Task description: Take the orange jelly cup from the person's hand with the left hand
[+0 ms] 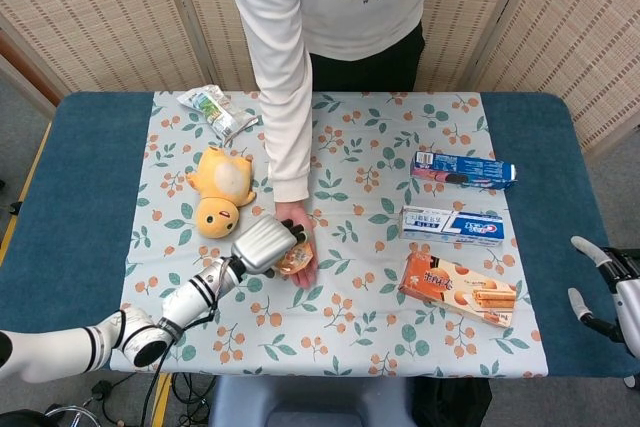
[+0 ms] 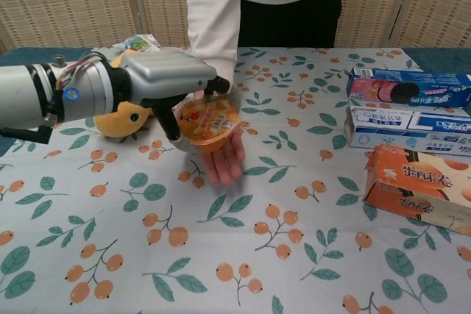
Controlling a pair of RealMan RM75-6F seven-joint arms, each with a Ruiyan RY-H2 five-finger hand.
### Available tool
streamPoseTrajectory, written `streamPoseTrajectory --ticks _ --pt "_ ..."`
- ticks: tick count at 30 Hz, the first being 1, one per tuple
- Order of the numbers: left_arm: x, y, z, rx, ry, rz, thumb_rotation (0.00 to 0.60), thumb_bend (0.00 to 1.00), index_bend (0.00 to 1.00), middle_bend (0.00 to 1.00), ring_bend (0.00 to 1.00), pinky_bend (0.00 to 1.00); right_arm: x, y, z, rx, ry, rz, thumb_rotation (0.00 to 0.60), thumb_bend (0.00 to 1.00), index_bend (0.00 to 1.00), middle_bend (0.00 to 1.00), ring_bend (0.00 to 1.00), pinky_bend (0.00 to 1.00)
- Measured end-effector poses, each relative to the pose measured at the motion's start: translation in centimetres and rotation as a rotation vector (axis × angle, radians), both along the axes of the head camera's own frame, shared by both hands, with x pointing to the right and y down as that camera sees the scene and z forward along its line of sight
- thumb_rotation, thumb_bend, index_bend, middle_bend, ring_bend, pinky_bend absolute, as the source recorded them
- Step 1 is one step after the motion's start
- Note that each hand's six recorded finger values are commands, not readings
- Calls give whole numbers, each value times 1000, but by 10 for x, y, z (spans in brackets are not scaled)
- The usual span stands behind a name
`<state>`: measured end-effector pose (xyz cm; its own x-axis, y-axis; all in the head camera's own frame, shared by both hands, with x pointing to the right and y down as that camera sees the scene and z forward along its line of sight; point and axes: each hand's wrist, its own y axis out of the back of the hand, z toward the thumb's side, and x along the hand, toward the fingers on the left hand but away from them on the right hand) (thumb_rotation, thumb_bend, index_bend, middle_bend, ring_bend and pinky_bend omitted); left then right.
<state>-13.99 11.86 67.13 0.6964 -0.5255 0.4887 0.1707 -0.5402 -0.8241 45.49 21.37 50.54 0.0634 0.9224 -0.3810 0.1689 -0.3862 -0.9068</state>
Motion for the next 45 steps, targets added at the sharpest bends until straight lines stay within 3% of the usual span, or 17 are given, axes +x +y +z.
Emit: streamPoseTrajectory --ticks 11,17,25,28,31,34,37,45 --pt "-69 5 -30 22 -36 -54 600 210 399 365 441 664 -6 -3 4 -6 -9 -15 600 383 170 268 214 411" --pt "-96 23 -18 -18 -123 -44 600 210 397 366 438 657 -9 -5 6 -10 -13 -24 600 383 170 268 214 411" --pt "-111 38 10 -66 -223 -29 600 210 370 353 429 569 -8 -4 6 -13 -9 -21 600 383 171 268 214 411" --pt "-115 42 18 -85 -248 -33 600 209 326 289 337 513 -8 -4 6 -14 -8 -21 600 383 170 268 214 411" --pt "-119 43 21 -96 -269 -39 600 208 157 131 135 373 -8 -5 5 -12 -7 -21 600 383 170 268 214 411" --pt "-121 43 20 -103 -277 -55 600 208 25 31 17 252 -9 -5 5 -12 -6 -22 600 384 170 268 214 411" --pt "-124 42 14 -101 -264 -88 600 207 0 0 0 182 -8 -5 5 -11 -6 -21 600 383 170 268 214 411" --pt "-152 34 -16 -58 -235 -235 600 207 0 0 0 169 -5 -5 3 -7 -2 -13 600 384 170 268 214 411"
